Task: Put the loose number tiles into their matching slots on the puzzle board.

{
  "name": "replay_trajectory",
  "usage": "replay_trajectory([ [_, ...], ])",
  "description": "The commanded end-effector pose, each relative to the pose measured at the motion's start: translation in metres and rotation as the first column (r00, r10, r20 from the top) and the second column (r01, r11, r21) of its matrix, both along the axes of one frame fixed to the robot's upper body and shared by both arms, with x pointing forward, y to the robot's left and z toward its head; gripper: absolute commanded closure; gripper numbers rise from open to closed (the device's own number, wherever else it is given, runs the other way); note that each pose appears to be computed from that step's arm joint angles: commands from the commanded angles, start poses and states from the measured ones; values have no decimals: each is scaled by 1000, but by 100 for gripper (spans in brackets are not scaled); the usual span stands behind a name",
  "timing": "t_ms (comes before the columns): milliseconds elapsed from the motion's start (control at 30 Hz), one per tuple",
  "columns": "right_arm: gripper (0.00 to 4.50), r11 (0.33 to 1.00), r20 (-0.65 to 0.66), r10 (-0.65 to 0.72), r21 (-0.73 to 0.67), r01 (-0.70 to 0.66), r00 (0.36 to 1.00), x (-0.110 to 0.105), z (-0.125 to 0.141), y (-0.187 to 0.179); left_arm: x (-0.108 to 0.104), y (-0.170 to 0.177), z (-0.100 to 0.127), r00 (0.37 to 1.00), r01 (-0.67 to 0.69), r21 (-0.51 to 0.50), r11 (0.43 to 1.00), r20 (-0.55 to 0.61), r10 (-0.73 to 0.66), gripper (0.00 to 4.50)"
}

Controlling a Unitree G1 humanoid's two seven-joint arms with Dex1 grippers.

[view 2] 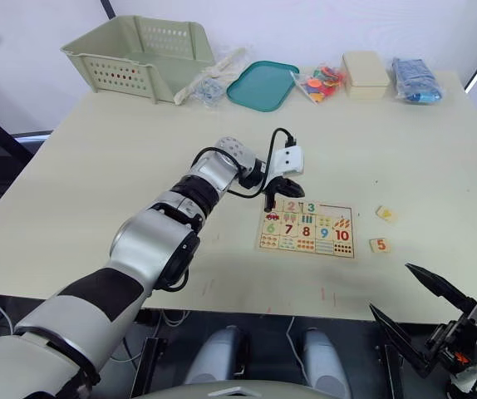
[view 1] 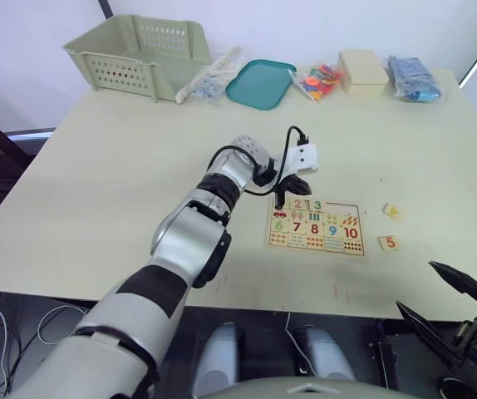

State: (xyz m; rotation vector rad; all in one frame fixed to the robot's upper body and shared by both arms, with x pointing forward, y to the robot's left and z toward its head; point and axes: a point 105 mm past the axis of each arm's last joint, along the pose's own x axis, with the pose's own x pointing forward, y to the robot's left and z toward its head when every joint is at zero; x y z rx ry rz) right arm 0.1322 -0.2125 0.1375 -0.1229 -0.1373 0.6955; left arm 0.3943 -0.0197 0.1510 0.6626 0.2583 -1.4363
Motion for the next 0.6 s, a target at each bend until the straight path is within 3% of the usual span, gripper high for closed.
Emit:
replay_trajectory([
  [33,0,1000,22,12,6,-12,1000,1,6,2,0,-5,29,1000,12,-135,991,1,-12,442],
  [133,0,1000,23,18,20,-18,1000,4,6,4,4,10,52,997,-39,-322,946,-70,18,442],
  [233,0,999,23,11,37,-12,1000,8,8,3,6,24,66,991,-105,-445,889,-118,58,442],
  [433,0,997,11,-45,59,44,999,21,11,-4,2,69,82,967,-256,-600,758,-153,206,442],
  [600,0,992,14,-128,-1,128,992,38,14,-19,-18,103,84,923,-358,-666,655,-147,355,442],
])
